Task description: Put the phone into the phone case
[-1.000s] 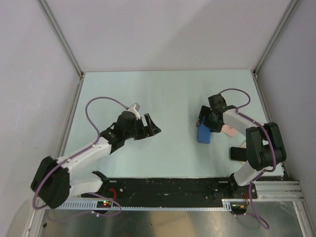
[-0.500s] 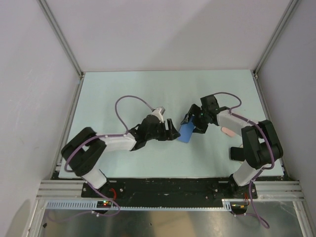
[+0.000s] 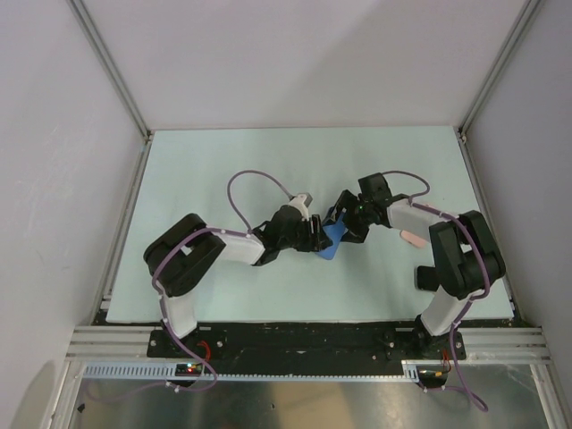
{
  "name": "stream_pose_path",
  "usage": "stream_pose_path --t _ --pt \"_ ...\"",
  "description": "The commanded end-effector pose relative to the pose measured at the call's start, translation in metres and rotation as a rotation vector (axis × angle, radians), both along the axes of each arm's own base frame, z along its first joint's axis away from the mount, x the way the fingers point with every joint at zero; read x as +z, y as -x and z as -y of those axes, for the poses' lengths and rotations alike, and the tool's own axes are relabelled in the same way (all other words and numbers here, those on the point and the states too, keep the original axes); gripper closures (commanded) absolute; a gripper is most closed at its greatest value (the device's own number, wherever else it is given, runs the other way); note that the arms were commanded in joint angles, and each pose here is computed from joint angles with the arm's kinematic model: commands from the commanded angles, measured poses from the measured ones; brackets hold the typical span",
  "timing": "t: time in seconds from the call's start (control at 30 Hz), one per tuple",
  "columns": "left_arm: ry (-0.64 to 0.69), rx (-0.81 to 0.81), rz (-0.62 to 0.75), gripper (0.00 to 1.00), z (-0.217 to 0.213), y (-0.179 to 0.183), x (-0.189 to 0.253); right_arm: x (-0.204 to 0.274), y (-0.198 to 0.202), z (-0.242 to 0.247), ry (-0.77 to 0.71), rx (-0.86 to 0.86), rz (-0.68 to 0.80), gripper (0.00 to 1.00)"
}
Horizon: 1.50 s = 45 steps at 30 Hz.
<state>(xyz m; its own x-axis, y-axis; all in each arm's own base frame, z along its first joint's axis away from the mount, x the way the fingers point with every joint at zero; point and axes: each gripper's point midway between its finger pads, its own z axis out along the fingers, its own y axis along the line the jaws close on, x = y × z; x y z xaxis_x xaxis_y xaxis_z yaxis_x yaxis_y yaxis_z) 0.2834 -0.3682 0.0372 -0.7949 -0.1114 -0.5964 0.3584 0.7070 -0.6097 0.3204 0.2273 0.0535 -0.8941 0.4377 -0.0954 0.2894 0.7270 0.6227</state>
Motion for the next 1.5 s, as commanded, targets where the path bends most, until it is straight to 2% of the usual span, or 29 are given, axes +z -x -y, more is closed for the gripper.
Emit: stream_pose_path --t 0.0,0.13,0.2,0.23,0.3,0.47,0.6,0.7,0.83,1.07,1.47 --pt "0.050 -0.046 0.058 0.48 0.019 -0.005 0.016 0.014 -0.011 -0.011 -0.057 0.011 0.039 0.64" --pt "0.069 -0.050 0.053 0.74 0.021 -0.002 0.020 0.016 -0.014 -0.010 -0.051 0.008 0.048 0.61" --pt "0.084 -0.048 0.059 0.88 0.021 -0.001 0.027 0.017 -0.014 -0.006 -0.026 0.001 0.057 0.50" --pt "0.092 -0.046 0.063 0.93 0.020 -0.001 0.032 0.018 -0.015 -0.002 0.003 -0.006 0.071 0.41" --pt "0.110 -0.038 0.074 0.98 0.018 0.000 0.043 0.022 -0.018 0.012 0.081 -0.032 0.107 0.27" --pt "0.156 0.037 0.090 1.00 0.006 -0.002 0.072 0.053 -0.025 0.081 0.379 -0.178 0.234 0.09" --pt "0.196 0.093 0.089 1.00 -0.007 0.002 0.098 0.072 -0.016 0.164 0.605 -0.365 0.233 0.03" --pt "0.196 0.128 0.096 1.00 -0.020 0.007 0.113 0.070 -0.011 0.222 0.699 -0.482 0.177 0.02" --pt "0.178 0.146 0.118 1.00 -0.037 0.014 0.132 0.060 -0.014 0.265 0.727 -0.567 0.126 0.01" --pt "0.120 0.184 0.178 1.00 -0.069 0.022 0.158 0.033 -0.030 0.289 0.738 -0.590 0.061 0.01" --pt "0.104 0.217 0.215 1.00 -0.101 0.026 0.173 -0.020 -0.042 0.274 0.737 -0.502 -0.029 0.01"
